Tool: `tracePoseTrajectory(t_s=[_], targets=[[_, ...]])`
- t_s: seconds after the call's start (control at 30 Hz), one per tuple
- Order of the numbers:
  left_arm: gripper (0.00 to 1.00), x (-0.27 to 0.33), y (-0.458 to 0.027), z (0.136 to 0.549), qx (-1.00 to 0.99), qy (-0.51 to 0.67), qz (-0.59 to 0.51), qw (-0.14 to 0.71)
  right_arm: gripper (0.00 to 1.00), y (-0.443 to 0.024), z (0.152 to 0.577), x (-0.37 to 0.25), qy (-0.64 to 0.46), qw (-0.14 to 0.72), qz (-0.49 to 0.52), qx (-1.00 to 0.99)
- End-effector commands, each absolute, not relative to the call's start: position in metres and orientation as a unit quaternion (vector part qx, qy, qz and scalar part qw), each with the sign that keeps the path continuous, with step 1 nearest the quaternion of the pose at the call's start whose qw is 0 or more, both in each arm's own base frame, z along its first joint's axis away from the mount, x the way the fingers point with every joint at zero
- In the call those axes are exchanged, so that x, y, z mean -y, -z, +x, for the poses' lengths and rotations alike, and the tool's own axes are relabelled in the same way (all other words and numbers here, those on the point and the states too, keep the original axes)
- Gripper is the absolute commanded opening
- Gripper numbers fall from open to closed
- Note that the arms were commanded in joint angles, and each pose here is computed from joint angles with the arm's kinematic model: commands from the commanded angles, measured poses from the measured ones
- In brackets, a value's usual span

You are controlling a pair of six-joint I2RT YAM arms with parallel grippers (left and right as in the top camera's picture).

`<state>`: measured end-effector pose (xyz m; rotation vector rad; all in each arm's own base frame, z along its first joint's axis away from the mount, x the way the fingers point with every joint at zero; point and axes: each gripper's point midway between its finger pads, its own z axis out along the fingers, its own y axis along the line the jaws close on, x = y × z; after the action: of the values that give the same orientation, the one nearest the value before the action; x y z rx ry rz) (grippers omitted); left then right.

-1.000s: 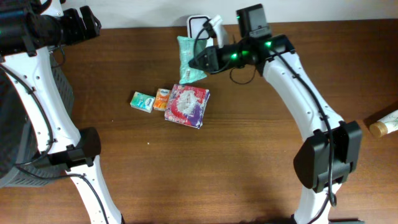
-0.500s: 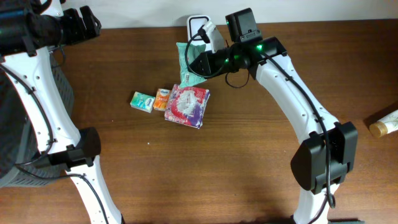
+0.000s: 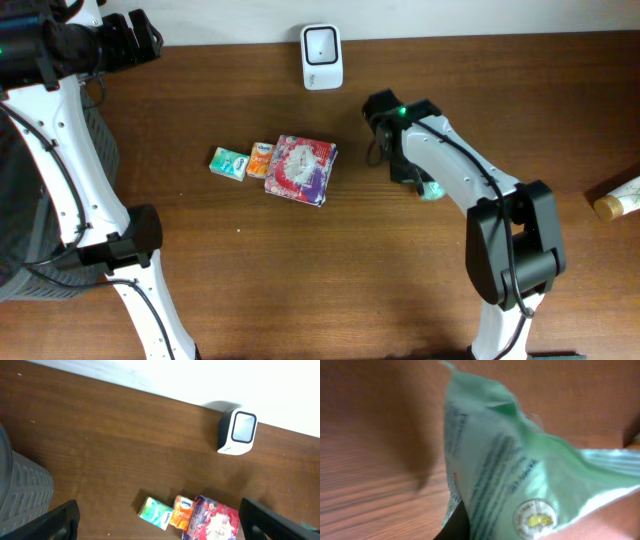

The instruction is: Scan the item barcode

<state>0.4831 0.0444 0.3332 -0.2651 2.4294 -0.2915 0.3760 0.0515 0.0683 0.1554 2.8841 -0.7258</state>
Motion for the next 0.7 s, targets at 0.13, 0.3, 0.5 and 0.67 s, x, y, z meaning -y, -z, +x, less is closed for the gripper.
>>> tracePoseTrajectory(t_s=[0.13,0.3,0.5,0.67], targets=[[0.99,-0.043,-0.332,0.484,-0.932,0.11,-0.095,0.332,0.18,-0.046,0.373,-0.071,0.188,0.072,0.075,-0.977],[0.99,-0.043,-0.332,0.484,-0.932,0.11,-0.095,0.332,0.34,-0.061,0.385,-0.046,0.183,0.068,0.089,-0.977],[0.99,-0.043,-0.332,0.484,-0.932,0.11,-0.095,0.332,0.57,-0.061,0.39,-0.027,0.087,0.029,0.089,-0.992],[0.99,-0.043,-0.332,0.484,-0.932,0.11,-0.095,0.332,0.75,-0.113,0.406,0.017,-0.144,0.04,0.112,-0.982]])
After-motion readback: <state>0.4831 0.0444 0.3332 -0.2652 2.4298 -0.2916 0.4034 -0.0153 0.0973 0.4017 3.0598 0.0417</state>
